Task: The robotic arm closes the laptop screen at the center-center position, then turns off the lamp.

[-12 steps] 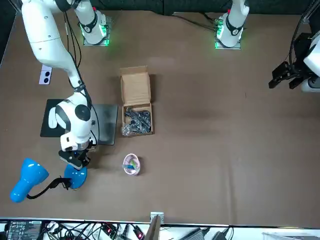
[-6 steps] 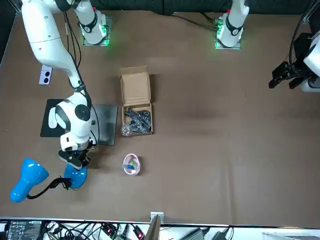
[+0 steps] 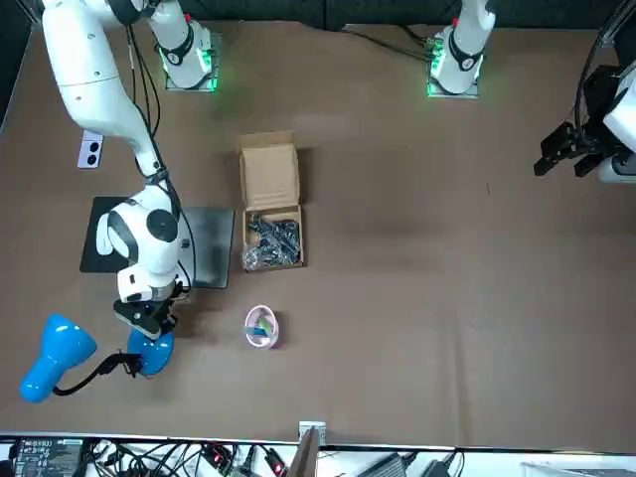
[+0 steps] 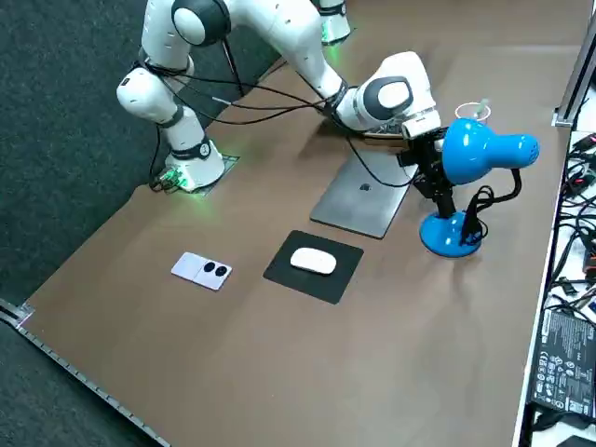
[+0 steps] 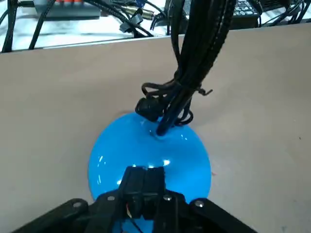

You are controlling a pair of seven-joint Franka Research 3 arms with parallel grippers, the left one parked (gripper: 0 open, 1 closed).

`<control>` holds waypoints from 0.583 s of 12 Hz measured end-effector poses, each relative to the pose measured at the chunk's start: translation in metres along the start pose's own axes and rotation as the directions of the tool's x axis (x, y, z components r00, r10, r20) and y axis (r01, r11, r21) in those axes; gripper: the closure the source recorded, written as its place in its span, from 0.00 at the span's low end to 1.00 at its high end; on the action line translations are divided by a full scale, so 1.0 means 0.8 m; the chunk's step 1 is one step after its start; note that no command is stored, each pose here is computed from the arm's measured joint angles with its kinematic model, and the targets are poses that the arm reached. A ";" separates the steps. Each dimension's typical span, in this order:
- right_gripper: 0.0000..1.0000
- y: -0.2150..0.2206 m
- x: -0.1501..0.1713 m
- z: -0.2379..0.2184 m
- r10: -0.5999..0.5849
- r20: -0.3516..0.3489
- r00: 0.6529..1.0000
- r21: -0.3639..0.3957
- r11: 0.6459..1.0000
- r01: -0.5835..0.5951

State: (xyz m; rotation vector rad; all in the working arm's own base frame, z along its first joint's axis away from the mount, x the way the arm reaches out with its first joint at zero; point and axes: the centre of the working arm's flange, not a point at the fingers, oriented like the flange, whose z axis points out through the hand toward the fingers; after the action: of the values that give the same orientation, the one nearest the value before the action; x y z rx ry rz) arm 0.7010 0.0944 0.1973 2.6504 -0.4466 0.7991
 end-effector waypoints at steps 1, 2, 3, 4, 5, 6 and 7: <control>0.98 -0.001 0.002 0.001 0.002 -0.003 1.000 0.001 1.000 -0.002; 0.98 -0.001 0.004 0.002 0.004 -0.006 1.000 0.002 1.000 -0.004; 0.98 -0.002 0.006 0.003 0.005 -0.008 1.000 0.003 1.000 -0.005; 0.98 -0.002 0.007 0.003 0.006 -0.009 1.000 0.003 1.000 -0.006; 0.98 -0.002 0.007 0.004 0.007 -0.010 1.000 0.003 1.000 -0.007; 0.98 -0.001 0.008 0.004 0.008 -0.011 1.000 0.002 1.000 -0.008; 0.98 -0.001 0.009 0.004 0.009 -0.011 1.000 0.002 1.000 -0.009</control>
State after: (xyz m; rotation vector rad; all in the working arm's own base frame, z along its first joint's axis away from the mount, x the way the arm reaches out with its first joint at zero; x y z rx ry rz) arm 0.7083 0.0922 0.1984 2.6462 -0.4553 0.8169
